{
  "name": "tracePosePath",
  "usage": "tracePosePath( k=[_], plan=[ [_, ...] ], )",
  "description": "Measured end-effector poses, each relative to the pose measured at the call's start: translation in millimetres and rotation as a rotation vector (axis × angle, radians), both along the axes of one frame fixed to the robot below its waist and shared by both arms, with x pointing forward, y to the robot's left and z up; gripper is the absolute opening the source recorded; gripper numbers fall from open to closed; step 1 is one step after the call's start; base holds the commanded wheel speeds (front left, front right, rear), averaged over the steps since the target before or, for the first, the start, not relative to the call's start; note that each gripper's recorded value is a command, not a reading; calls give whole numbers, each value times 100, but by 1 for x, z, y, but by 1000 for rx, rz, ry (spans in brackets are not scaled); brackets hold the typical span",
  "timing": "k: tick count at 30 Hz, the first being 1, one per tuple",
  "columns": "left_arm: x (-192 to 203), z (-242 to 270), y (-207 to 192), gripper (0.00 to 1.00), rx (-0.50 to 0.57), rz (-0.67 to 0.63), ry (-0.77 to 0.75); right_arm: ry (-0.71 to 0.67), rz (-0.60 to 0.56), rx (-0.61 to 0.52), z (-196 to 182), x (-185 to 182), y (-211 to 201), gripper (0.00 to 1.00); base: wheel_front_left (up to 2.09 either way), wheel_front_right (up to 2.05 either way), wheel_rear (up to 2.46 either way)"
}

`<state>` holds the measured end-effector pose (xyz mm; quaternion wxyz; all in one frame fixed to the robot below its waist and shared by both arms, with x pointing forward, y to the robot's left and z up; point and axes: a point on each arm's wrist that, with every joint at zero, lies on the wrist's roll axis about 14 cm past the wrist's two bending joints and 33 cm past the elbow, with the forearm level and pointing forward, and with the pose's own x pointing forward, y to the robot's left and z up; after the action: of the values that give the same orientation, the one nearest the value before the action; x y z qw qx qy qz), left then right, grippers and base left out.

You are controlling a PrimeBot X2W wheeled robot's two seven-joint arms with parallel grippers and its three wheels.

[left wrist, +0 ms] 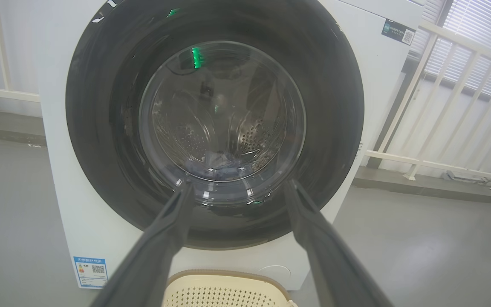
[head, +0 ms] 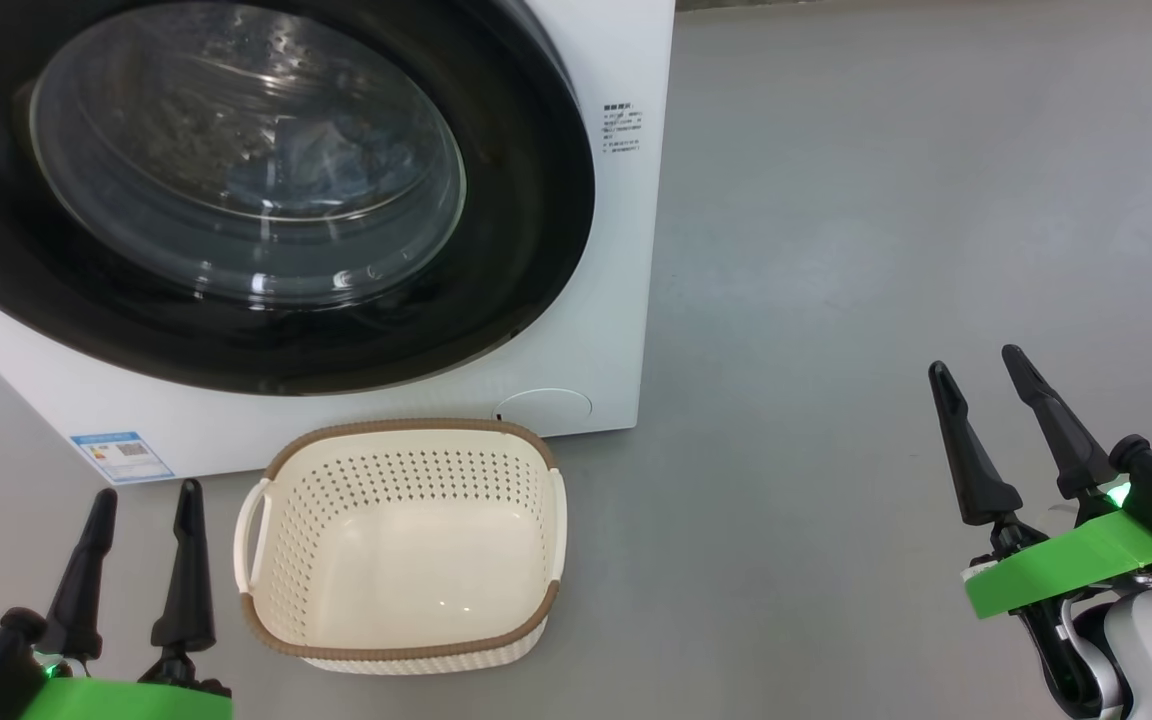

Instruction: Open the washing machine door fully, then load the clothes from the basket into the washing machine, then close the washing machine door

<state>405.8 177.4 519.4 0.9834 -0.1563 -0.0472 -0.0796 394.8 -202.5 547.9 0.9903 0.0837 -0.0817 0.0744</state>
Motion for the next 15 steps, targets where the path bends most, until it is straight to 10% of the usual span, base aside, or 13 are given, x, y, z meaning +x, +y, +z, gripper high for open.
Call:
tracePosePath(
  k=[15],
  plan=[
    [0,-1,1,100,0,4,2,4,0,0,-1,0,0,100,0,0,0]
  ],
)
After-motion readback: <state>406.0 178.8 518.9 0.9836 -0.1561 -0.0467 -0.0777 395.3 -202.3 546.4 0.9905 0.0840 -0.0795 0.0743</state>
